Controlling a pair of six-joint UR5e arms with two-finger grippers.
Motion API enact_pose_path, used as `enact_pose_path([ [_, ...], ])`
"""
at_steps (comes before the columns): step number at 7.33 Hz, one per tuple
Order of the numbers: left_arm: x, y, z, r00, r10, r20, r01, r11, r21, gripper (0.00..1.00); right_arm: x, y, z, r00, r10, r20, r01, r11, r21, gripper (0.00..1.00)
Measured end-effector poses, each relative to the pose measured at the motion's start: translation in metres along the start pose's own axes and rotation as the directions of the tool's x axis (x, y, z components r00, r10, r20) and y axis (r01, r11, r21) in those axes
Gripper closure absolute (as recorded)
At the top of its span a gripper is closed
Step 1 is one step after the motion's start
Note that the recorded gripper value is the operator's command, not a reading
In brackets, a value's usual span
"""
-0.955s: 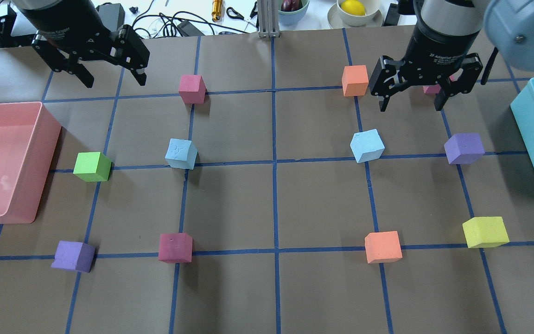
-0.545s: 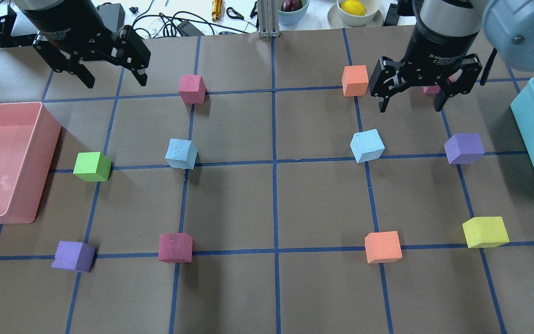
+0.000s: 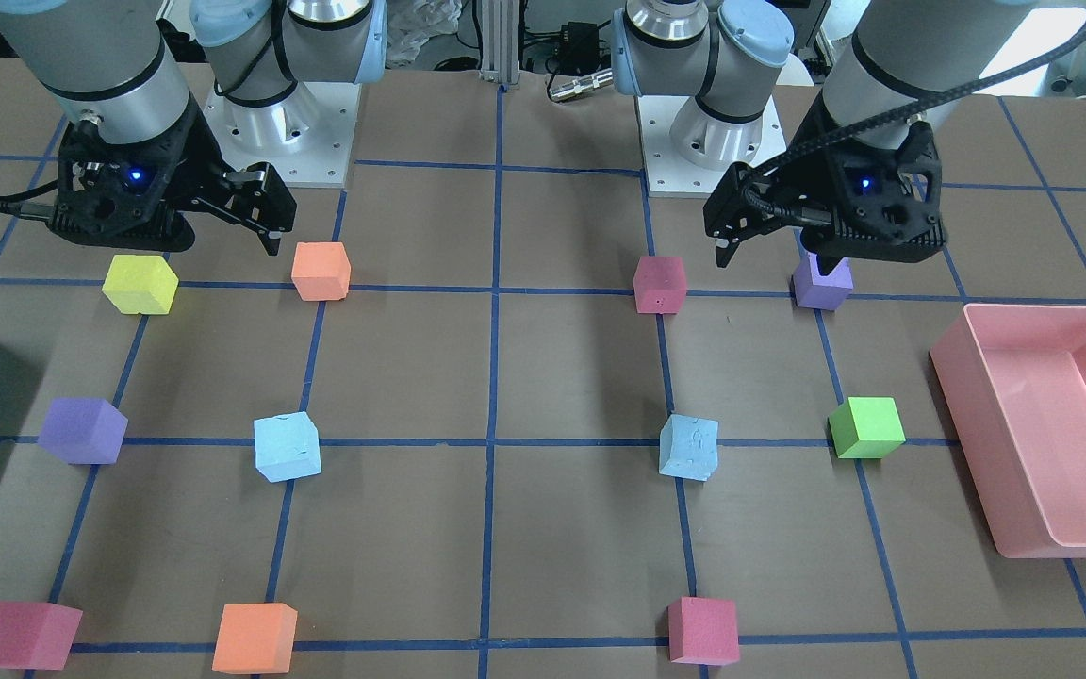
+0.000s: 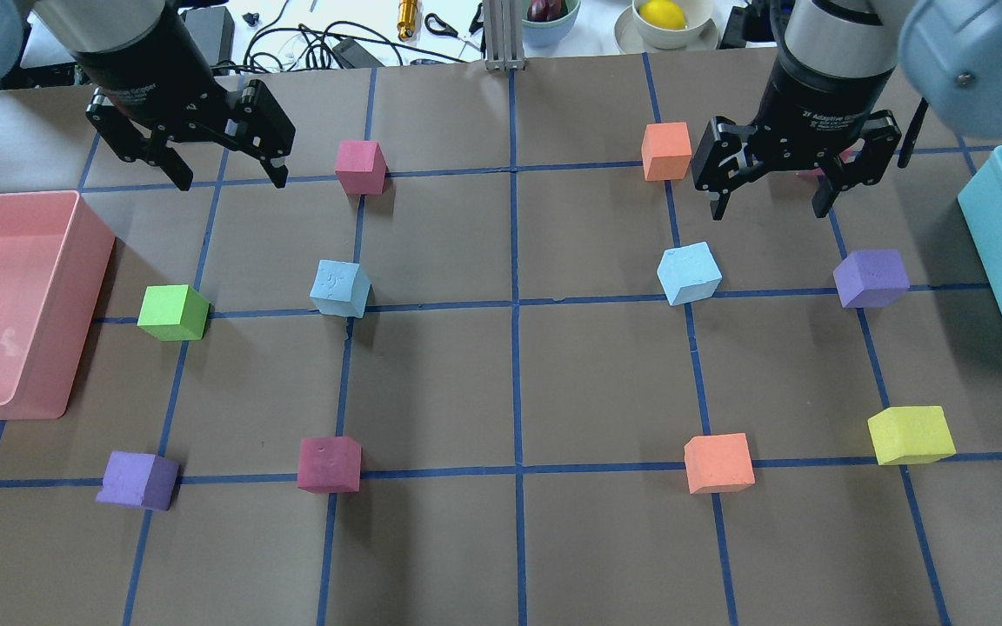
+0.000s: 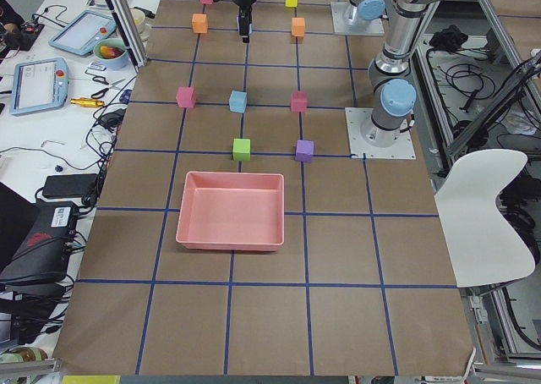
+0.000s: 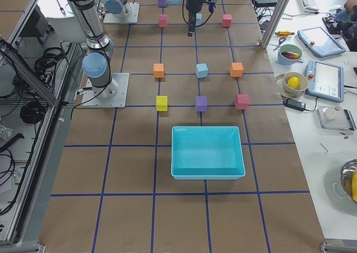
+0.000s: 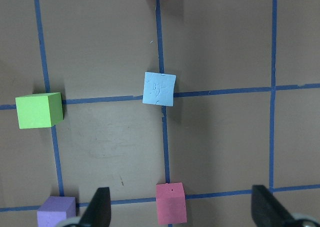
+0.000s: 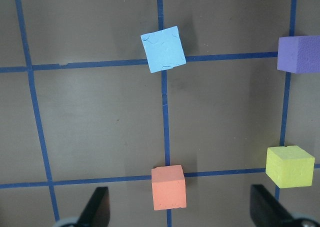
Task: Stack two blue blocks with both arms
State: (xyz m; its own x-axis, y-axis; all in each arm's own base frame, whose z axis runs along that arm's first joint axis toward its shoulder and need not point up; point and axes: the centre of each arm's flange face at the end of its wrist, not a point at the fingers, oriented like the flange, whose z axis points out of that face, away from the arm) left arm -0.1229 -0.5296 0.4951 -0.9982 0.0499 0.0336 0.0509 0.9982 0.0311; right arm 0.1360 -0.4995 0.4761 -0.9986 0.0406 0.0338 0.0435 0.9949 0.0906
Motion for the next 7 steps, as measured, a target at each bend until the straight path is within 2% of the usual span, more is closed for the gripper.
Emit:
enact_pose_path([
  [2, -0.005, -0.019, 0.069, 1.0, 0.011, 0.001, -0.011, 1.0, -0.015, 0.0, 0.0, 0.0, 0.004, 1.0, 0.0, 0.0, 0.0, 1.0, -0.009, 0.0],
  [4, -0.011, -0.04, 0.148, 1.0, 0.016, 0.015, -0.016, 0.999, 0.034, 0.0, 0.001, -0.009, 0.018, 1.0, -0.001, 0.003, 0.001, 1.0, -0.007, 0.0],
  [5, -0.013, -0.046, 0.178, 1.0, 0.016, 0.023, -0.016, 0.999, 0.032, 0.0, 0.001, -0.028, 0.04, 1.0, -0.003, 0.006, 0.003, 1.0, 0.019, 0.0],
  [7, -0.015, -0.051, 0.226, 1.0, 0.016, 0.024, -0.016, 1.0, -0.015, 0.0, -0.002, -0.078, 0.102, 0.999, -0.036, 0.008, 0.035, 0.992, 0.121, 0.0],
])
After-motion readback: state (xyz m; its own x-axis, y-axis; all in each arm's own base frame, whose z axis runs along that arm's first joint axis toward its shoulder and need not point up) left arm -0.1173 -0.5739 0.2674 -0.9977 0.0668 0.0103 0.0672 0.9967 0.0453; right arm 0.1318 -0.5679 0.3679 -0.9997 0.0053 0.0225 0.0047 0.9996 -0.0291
